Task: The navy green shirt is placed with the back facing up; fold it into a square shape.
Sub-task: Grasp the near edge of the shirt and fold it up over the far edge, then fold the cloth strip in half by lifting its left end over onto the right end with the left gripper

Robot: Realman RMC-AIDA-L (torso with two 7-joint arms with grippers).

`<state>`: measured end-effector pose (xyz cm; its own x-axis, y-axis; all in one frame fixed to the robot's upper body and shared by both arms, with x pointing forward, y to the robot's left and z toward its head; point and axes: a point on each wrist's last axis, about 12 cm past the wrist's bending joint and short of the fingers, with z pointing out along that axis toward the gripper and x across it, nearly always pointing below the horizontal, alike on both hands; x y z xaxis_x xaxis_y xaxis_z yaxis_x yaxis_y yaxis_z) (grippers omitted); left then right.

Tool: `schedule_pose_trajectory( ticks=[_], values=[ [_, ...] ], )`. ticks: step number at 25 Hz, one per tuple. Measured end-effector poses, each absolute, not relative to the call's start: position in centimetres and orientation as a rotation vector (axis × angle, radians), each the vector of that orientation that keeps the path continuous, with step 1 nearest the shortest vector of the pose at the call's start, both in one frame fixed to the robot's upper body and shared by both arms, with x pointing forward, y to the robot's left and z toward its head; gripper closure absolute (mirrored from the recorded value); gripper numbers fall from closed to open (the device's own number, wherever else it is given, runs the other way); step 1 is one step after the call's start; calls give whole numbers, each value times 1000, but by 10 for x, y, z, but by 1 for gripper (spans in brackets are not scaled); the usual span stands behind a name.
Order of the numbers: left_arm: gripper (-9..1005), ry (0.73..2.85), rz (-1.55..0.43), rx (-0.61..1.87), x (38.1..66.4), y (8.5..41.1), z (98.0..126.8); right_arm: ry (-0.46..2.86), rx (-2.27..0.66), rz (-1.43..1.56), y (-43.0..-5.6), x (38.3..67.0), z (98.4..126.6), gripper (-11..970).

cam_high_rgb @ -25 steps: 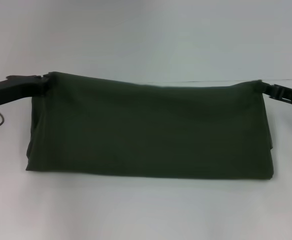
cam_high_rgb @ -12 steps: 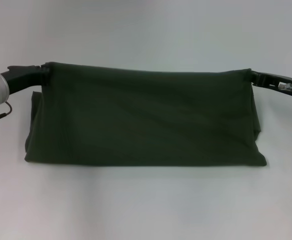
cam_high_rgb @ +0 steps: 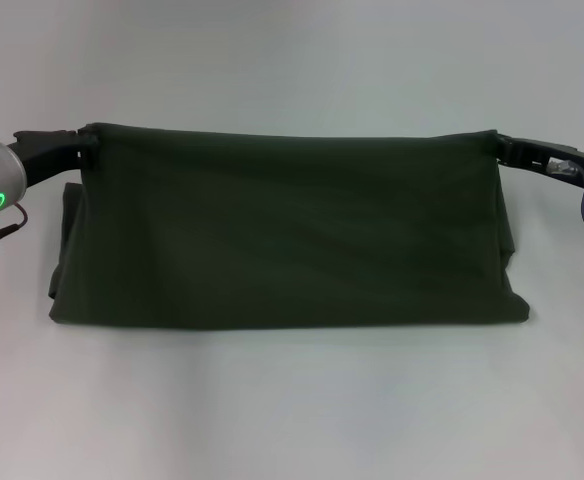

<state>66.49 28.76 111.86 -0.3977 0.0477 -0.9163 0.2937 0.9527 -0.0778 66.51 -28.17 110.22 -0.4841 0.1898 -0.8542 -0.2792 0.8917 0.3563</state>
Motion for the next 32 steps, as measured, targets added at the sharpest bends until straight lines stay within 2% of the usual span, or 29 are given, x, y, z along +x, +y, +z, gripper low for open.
schedule_pose_trajectory(
  ticks=[9,15,23,26,32],
  values=[
    [991,1968,-248,224,666,285,1117,2029,-98,512,-273,668,1099,829],
    [867,1971,-212,161,666,288,1114,2024,-120,477,-274,671,1102,824],
    [640,1953,-238,-18,655,303,1105,2006,-68,478,-297,672,1112,664],
    [492,1937,-353,-45,644,309,1105,2001,-72,538,-299,667,1113,604],
    [242,1926,-772,39,605,319,1111,1966,-142,793,-302,643,1120,281]
  ],
)
